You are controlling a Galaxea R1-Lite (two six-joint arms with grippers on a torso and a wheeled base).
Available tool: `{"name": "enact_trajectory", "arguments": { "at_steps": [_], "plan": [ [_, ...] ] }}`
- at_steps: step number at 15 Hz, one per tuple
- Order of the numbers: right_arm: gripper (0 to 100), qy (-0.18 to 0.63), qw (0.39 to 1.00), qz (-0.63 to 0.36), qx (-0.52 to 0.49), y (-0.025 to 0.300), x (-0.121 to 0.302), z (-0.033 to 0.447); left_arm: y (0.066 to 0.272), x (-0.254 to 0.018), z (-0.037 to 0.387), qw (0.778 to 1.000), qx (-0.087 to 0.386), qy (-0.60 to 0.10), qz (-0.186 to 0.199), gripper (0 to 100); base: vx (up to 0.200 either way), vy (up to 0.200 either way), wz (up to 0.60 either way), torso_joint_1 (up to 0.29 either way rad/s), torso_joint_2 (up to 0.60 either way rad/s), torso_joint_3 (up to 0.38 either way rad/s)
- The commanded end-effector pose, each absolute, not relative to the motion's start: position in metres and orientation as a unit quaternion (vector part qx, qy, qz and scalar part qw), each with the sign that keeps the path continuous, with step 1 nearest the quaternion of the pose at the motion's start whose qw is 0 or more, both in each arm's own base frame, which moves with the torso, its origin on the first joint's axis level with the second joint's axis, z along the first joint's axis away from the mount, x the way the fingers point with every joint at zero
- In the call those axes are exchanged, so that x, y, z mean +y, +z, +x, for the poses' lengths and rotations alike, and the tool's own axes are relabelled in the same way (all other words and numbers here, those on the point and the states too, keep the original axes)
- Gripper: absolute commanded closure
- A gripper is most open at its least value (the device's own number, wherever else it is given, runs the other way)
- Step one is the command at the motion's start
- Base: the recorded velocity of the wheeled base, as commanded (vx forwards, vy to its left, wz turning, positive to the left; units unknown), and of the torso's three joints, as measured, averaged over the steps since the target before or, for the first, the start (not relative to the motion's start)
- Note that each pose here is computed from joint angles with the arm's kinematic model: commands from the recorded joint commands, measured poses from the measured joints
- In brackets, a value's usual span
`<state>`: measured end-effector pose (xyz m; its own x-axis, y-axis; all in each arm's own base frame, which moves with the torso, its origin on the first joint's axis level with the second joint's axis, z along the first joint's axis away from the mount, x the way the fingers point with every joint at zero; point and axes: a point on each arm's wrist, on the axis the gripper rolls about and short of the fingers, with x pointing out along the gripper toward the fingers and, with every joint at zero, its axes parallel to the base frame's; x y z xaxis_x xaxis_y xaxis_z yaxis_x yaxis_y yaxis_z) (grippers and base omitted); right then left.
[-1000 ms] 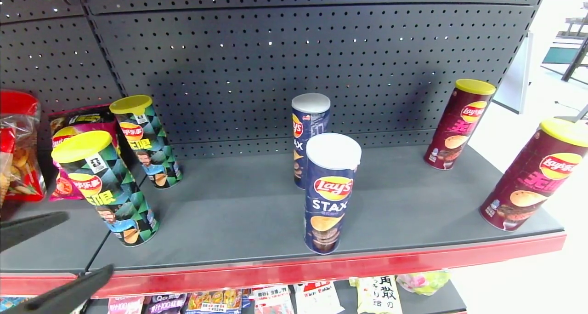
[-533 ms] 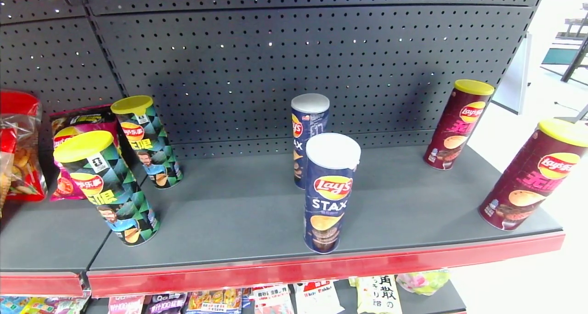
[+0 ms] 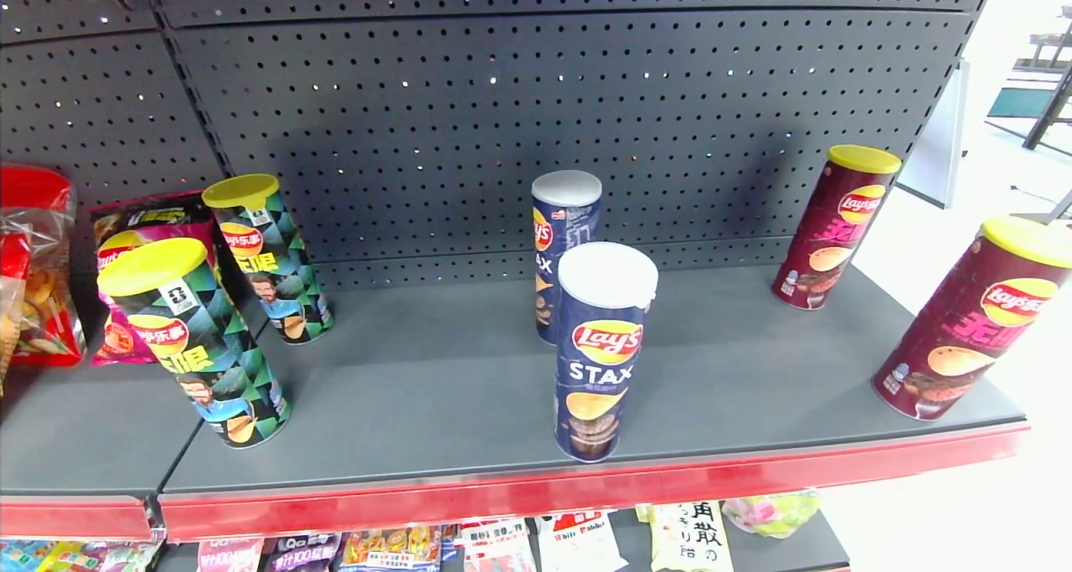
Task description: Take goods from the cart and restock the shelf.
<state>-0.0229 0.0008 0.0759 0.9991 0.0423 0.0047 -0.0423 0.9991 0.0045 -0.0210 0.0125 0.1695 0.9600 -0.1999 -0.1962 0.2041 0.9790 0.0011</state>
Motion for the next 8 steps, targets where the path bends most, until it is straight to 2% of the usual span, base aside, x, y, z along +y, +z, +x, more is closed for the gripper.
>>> {"name": "enact_trajectory", "arguments": {
  "at_steps": [1,4,7,8],
  "plan": [
    [0,0.021,1.0,0.003,-0.002,0.076,0.001,-0.023,0.173,0.012,-0.021,0.99,0.094,-0.106,0.014,0,0.0,0.0,0.0,0.0,0.0,0.0],
    [0,0.021,1.0,0.003,-0.002,0.076,0.001,-0.023,0.185,0.012,-0.02,0.99,0.084,-0.11,0.022,0,0.0,0.0,0.0,0.0,0.0,0.0],
    [0,0.021,1.0,0.003,-0.002,0.076,0.001,-0.023,0.184,0.012,-0.02,0.99,0.085,-0.111,0.034,0,0.0,0.0,0.0,0.0,0.0,0.0],
    [0,0.021,1.0,0.002,-0.002,0.076,0.001,-0.023,0.184,0.012,-0.02,0.989,0.086,-0.111,0.035,0,-0.2,0.0,0.0,0.002,0.0,-0.002]
  ]
}}
